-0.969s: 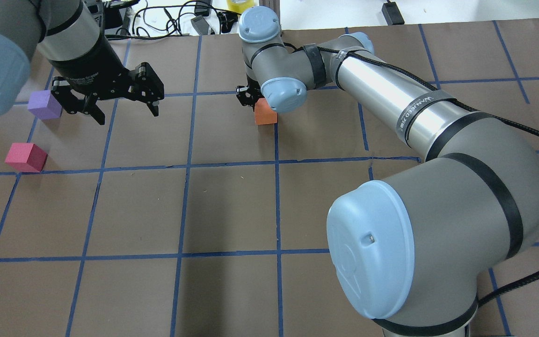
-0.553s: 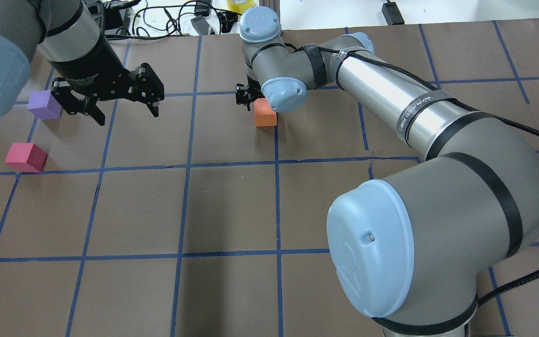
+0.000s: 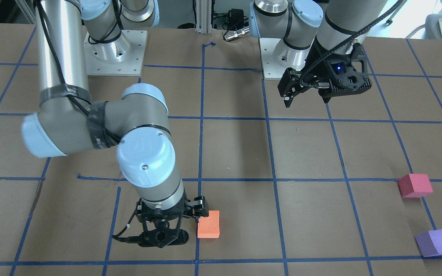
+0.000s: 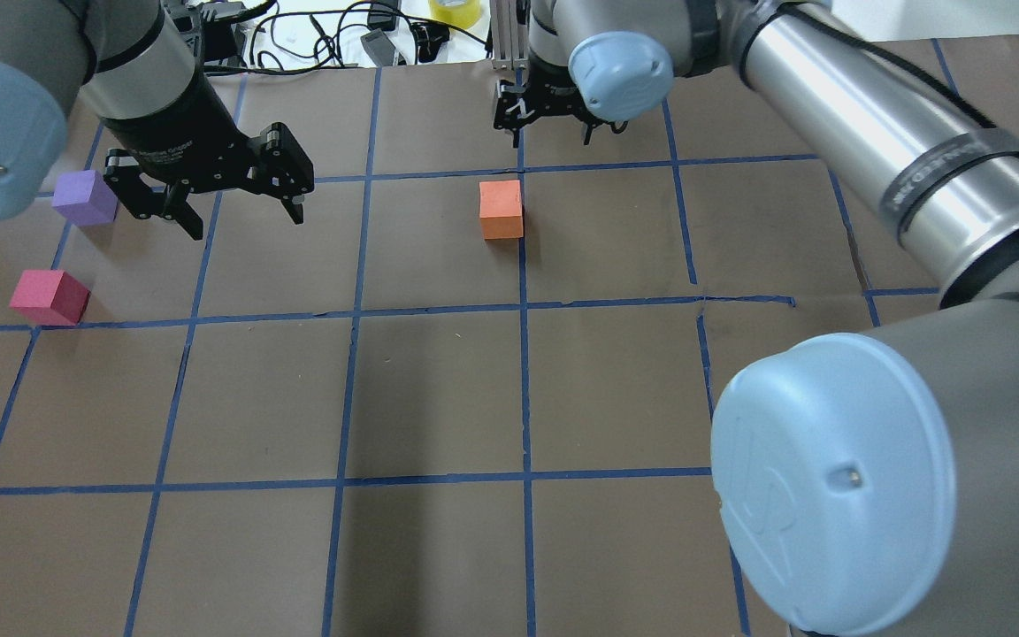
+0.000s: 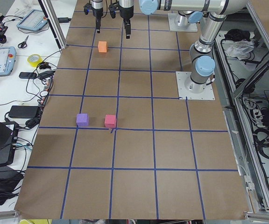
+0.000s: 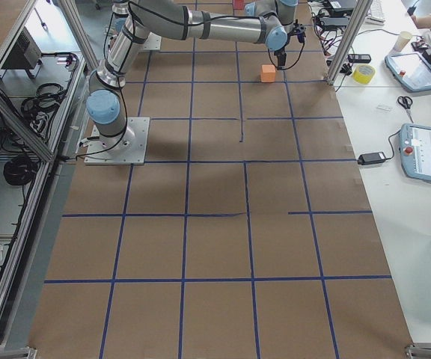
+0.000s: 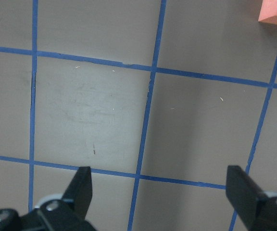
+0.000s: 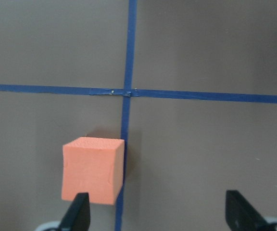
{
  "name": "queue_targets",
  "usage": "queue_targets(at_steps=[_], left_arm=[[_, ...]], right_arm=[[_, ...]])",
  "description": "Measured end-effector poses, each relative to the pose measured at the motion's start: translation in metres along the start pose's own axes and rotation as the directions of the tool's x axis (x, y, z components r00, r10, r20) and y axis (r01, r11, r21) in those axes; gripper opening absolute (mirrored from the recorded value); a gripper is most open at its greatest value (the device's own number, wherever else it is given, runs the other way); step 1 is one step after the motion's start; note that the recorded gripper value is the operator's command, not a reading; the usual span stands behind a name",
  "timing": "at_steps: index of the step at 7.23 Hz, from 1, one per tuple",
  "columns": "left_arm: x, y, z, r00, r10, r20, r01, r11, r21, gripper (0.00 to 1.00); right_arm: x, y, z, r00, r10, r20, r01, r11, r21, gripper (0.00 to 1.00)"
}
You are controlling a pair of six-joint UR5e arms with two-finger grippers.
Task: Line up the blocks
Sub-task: 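Set the orange cube down, open the right gripper and withdraw, then reach the left gripper over to the orange cube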
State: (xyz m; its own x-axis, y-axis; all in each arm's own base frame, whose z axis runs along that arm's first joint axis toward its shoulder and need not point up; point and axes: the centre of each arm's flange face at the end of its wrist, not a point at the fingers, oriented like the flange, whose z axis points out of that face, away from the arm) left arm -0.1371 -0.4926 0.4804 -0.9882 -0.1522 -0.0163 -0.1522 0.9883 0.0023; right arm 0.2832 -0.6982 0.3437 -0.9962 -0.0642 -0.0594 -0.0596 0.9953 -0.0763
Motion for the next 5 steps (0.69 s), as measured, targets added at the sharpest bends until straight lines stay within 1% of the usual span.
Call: queue_targets(at_steps=[1,2,3,4,5], left_arm=[[0.0,-0.003,0.009,1.0,0.001,0.003,-0.001,1.0,-0.002,1.0],[-0.002,-0.008,0.014,1.0,0.002,0.015,-0.003,1.0,0.018,1.0],[-0.002,-0.015,0.022,1.0,0.004,0.028,-0.005,0.999,0.032,1.0],[-0.001,-0.027,0.037,0.999,0.014,0.031,-0.015,0.999,0.043,1.0],[0.003,-0.04,0.054,0.999,0.027,0.027,-0.028,0.998,0.058,1.0]], right_arm=[[0.049,0.011,-0.043,0.999,-0.003,-0.032,0.001,0.999,-0.047,1.0],[0.087,0.029,-0.082,0.998,-0.004,-0.057,-0.001,0.996,-0.09,1.0],[0.11,0.06,-0.121,0.998,-0.004,-0.067,-0.006,0.991,-0.134,1.0],[0.119,0.096,-0.152,0.997,-0.001,-0.072,-0.01,0.988,-0.157,1.0],[0.121,0.128,-0.173,0.997,0.005,-0.072,-0.016,0.989,-0.149,1.0]])
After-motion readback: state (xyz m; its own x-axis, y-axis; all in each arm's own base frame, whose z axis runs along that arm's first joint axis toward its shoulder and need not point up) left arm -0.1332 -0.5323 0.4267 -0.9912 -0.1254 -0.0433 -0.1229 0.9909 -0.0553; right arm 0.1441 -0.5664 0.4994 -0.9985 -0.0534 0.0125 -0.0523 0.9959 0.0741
